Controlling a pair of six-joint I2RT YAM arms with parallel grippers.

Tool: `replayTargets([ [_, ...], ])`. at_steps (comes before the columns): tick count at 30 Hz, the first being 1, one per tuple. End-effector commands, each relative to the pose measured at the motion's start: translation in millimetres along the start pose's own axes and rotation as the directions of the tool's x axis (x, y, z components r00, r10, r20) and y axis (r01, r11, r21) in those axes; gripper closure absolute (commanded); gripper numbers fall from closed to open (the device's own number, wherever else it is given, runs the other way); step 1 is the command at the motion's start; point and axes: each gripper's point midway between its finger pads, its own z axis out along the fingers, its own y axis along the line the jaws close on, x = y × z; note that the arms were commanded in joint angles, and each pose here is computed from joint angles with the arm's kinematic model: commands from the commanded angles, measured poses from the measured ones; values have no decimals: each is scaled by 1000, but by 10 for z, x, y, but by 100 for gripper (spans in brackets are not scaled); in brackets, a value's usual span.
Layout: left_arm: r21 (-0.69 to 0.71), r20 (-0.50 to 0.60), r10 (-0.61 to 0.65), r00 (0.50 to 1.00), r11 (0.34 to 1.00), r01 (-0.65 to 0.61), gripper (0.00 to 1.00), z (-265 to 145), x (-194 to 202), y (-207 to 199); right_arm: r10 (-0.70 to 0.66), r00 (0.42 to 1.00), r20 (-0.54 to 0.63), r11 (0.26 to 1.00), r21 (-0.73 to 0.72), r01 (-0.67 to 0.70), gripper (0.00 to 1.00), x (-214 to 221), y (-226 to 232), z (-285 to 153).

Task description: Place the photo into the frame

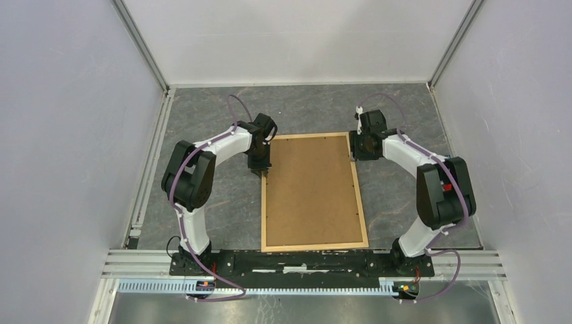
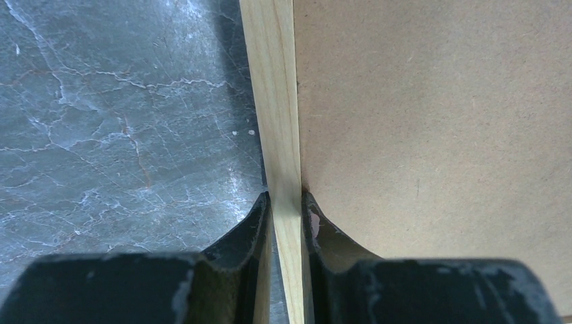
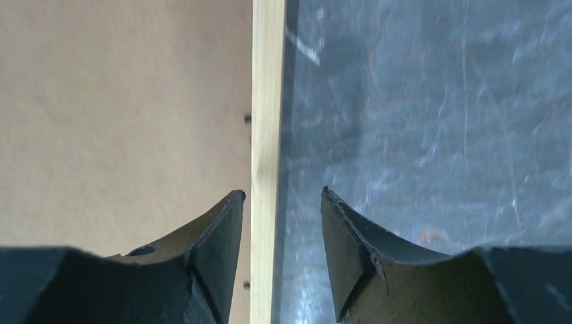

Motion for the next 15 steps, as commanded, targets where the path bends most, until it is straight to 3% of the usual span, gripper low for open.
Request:
replayTargets([
  [1,-46,42,83,996,996,-81,98,-6,-123,76,24,995,92,1000,-7,-24,49,-446,34,96],
  [8,-22,27,82,996,996,-81,98,5,-97,33,32,997,64,999,-5,-31,56,-476,7,290],
  [15,2,13,79,997,997,-79,98,31,-83,-16,37,998,46,999,-15,-37,57,-423,-11,412],
])
